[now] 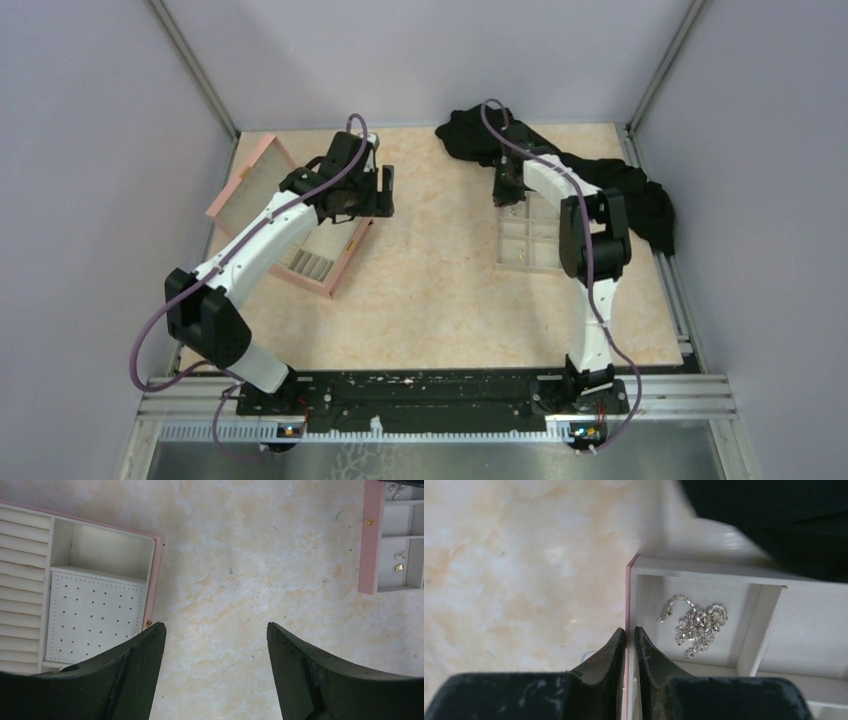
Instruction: Organize the mixed jewelry
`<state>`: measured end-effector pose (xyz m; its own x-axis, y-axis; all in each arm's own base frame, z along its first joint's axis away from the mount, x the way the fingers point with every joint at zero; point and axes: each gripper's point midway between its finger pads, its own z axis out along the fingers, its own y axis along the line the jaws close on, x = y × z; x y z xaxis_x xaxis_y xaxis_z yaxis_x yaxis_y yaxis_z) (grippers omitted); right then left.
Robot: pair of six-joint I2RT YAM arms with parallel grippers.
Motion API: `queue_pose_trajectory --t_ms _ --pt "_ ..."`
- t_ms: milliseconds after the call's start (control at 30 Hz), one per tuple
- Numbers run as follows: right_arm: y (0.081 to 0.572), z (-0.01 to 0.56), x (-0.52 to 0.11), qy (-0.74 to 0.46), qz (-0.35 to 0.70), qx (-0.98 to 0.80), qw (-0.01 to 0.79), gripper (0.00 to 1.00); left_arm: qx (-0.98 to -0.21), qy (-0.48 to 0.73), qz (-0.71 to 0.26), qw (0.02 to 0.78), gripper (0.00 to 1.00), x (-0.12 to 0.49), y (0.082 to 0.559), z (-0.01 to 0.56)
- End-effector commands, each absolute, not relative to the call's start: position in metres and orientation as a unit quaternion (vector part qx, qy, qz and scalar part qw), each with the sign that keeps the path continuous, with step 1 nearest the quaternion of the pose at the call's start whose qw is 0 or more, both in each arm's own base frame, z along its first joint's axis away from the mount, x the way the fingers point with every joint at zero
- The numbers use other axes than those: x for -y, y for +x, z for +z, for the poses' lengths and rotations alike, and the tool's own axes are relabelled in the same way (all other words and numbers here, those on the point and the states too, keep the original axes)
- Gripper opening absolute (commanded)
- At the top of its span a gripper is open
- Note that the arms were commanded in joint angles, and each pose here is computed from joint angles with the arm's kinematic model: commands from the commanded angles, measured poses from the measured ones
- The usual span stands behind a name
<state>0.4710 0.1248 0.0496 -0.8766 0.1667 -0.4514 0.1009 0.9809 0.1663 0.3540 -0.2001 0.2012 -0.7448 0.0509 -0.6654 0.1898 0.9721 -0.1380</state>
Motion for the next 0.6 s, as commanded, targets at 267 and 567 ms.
queue_pose_trajectory --t_ms 267,567 --pt "0.391 0.053 -0.291 -0.160 0.186 -0.953 0.179 0.11 -0.932 0.045 -0.058 0.354 0.81 0.175 0.350 0.190" --pt "0.317 0.073 -0.279 -0.181 0.199 -0.952 0.146 0.30 -0.932 0.025 -0.068 0.354 0.81 0.163 0.347 0.187"
